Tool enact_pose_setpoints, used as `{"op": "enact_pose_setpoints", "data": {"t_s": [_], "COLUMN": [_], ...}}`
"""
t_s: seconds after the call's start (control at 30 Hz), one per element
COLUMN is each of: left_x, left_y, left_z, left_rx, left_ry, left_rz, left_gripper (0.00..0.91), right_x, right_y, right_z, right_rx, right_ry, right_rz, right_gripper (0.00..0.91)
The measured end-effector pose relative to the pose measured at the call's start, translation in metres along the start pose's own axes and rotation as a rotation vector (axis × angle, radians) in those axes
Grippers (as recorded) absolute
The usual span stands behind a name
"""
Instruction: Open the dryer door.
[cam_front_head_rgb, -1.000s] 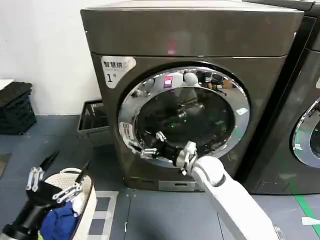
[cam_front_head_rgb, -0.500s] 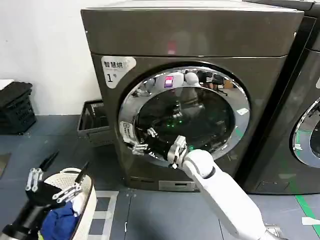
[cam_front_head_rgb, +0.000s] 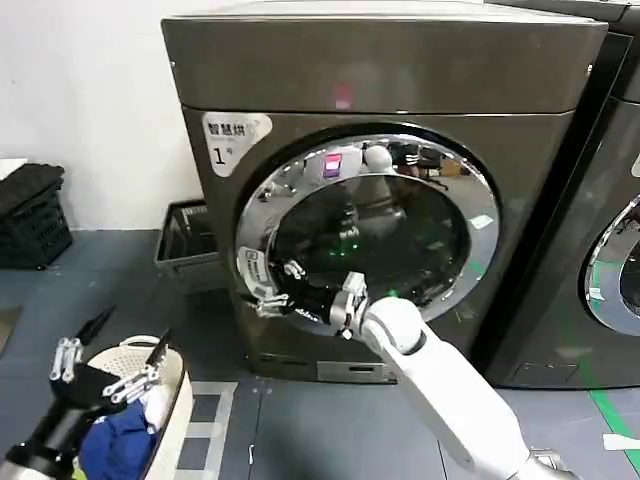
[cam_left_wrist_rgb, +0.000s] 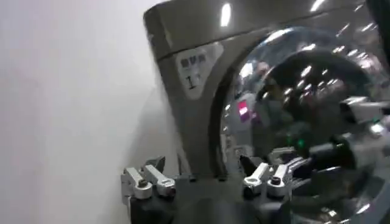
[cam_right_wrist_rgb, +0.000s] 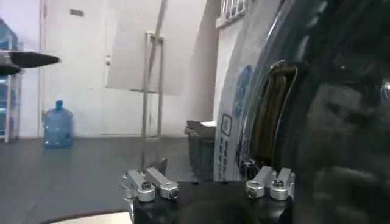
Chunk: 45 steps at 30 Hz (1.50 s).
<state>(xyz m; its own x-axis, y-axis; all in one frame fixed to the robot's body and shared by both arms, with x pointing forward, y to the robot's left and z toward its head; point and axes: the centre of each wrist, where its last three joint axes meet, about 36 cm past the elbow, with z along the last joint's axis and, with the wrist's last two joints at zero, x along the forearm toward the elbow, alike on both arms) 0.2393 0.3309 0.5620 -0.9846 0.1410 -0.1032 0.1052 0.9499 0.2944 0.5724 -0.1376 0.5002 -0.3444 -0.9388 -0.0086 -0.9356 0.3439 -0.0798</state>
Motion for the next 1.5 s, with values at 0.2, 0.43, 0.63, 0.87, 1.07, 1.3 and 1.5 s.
{"op": "enact_pose_setpoints", "data": {"t_s": [0.2,0.43,0.63,0.87,1.07,1.3,1.5], "left_x": [-0.015,-0.040,-0.065,-0.097,-0.123,-0.154,-0.186], "left_y": [0.009,0.038,0.064,0.085,0.099,0.110,0.113], "left_z": [0.006,0.028,0.041,0.043,0.040,0.043,0.051], "left_rx": [-0.008,0.010,0.073,0.120,0.174,0.181,0.179], "left_ry": [-0.057,-0.146,-0.175,-0.168,-0.118,-0.093,-0.054], "left_rz": [-0.049,0.047,0.172,0.232,0.323,0.399,0.437], "left_gripper": [0.907,0.907,0.907,0.907,0.907,0.907,0.907], "right_x": [0.016,0.033,0.046,0.060,0.073,0.089,0.100], "right_y": [-0.003,-0.004,-0.003,-0.004,-0.003,0.001,0.006], "right_z": [0.005,0.017,0.025,0.029,0.027,0.027,0.030], "right_rx": [0.014,0.041,0.033,0.017,0.000,0.013,0.016], "right_ry": [-0.003,0.001,0.010,0.011,-0.010,-0.002,-0.007], "right_rz": [-0.059,-0.143,-0.226,-0.283,-0.343,-0.424,-0.483], "right_gripper": [0.907,0.907,0.907,0.907,0.907,0.907,0.907]}}
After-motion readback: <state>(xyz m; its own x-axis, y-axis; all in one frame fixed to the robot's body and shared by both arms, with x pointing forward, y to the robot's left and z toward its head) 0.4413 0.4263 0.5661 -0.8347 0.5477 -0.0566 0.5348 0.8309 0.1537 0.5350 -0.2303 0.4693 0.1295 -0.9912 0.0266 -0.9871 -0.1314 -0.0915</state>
